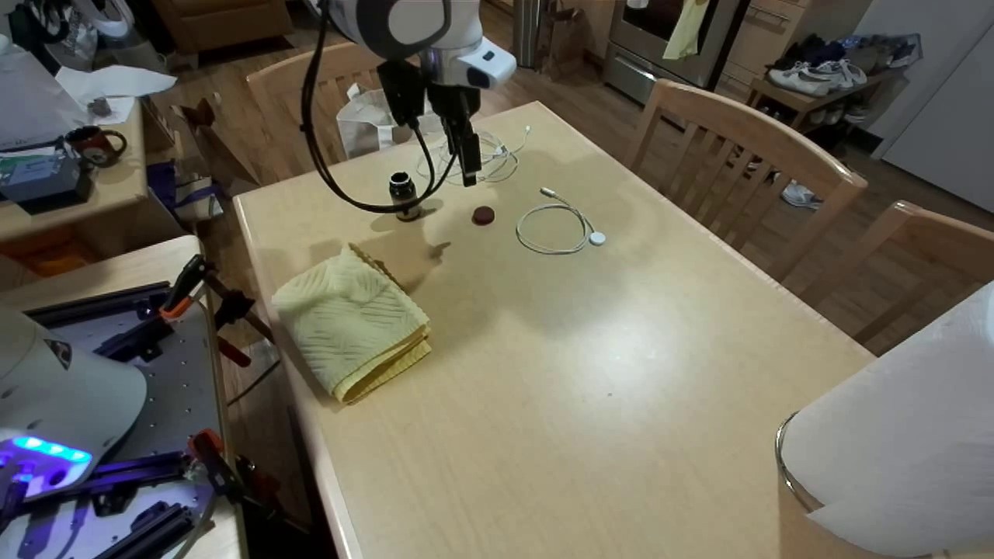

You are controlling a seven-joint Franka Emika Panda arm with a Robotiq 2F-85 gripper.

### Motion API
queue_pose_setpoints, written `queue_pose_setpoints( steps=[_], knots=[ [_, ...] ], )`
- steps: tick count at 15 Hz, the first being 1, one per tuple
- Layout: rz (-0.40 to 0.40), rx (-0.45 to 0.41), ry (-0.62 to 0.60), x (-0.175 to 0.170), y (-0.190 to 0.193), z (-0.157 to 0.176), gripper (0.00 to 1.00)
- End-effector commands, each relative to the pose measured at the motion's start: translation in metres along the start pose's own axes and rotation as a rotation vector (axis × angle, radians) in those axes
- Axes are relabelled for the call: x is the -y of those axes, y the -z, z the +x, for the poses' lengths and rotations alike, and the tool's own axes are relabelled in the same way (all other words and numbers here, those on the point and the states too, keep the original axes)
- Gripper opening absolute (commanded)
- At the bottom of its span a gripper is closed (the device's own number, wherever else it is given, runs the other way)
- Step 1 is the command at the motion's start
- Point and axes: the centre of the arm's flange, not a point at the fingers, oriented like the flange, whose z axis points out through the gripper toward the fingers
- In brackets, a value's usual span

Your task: Pick the lid on the table and put it on the bottle

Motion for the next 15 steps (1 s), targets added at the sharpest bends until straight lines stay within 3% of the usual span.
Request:
queue_pose_setpoints(
  steps=[1, 10, 15],
  knots=[
    [-0.026, 0.034, -0.092, 0.005, -0.022, 0.03, 1.0],
    [-0.029, 0.087, -0.136, -0.006, -0.084, 0.041, 1.0],
    [-0.023, 0.02, -0.143, -0.019, -0.097, 0.041, 1.0]
  ],
)
